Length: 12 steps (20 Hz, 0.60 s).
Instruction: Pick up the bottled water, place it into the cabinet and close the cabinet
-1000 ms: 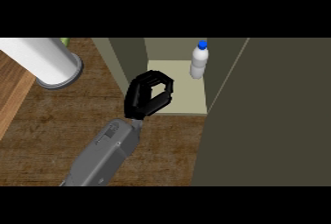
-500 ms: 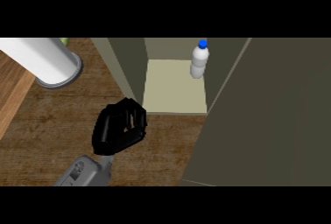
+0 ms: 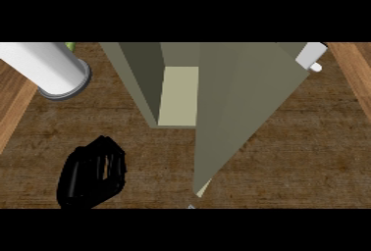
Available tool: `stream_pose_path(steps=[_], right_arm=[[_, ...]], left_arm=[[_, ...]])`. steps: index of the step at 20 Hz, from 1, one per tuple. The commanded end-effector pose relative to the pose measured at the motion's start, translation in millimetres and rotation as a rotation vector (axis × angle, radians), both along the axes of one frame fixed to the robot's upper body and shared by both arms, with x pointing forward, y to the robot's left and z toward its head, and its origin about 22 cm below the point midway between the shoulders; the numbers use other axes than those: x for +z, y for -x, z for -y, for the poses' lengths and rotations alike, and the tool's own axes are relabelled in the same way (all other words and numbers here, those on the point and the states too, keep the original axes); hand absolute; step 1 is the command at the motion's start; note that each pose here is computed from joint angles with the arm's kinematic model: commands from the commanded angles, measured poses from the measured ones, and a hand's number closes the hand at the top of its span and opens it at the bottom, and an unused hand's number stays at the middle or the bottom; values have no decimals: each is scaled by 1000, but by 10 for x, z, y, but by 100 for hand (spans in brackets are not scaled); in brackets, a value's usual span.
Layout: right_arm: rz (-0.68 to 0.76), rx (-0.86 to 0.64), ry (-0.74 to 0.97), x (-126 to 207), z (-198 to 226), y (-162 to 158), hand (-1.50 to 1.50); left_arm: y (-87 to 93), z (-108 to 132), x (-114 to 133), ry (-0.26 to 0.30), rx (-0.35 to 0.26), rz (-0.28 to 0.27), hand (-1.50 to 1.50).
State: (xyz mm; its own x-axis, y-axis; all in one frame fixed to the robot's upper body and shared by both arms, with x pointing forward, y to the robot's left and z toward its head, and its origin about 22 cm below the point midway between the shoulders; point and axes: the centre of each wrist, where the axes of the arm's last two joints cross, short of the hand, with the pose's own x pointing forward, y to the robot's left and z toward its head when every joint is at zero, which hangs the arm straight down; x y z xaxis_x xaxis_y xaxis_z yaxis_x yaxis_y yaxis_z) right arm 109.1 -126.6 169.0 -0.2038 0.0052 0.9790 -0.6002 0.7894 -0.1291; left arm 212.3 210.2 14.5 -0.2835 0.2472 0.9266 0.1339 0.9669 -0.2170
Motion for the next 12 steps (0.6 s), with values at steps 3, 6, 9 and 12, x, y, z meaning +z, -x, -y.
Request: stream_pose_path(steps=[3,6,9,12], right_arm=[[45,146,-16,151,-509,66,150],[125,174,69,120,-696,-46,150],[208,108,44,101,-816,-162,150],[184,45,30,188,-841,-222,150]], left_arm=[[235,-226,137,22,32,11,150],[274,-453,131,16,46,21,150],[324,-474,107,20,27,7,150],[477,-508,72,29,33,-7,150]])
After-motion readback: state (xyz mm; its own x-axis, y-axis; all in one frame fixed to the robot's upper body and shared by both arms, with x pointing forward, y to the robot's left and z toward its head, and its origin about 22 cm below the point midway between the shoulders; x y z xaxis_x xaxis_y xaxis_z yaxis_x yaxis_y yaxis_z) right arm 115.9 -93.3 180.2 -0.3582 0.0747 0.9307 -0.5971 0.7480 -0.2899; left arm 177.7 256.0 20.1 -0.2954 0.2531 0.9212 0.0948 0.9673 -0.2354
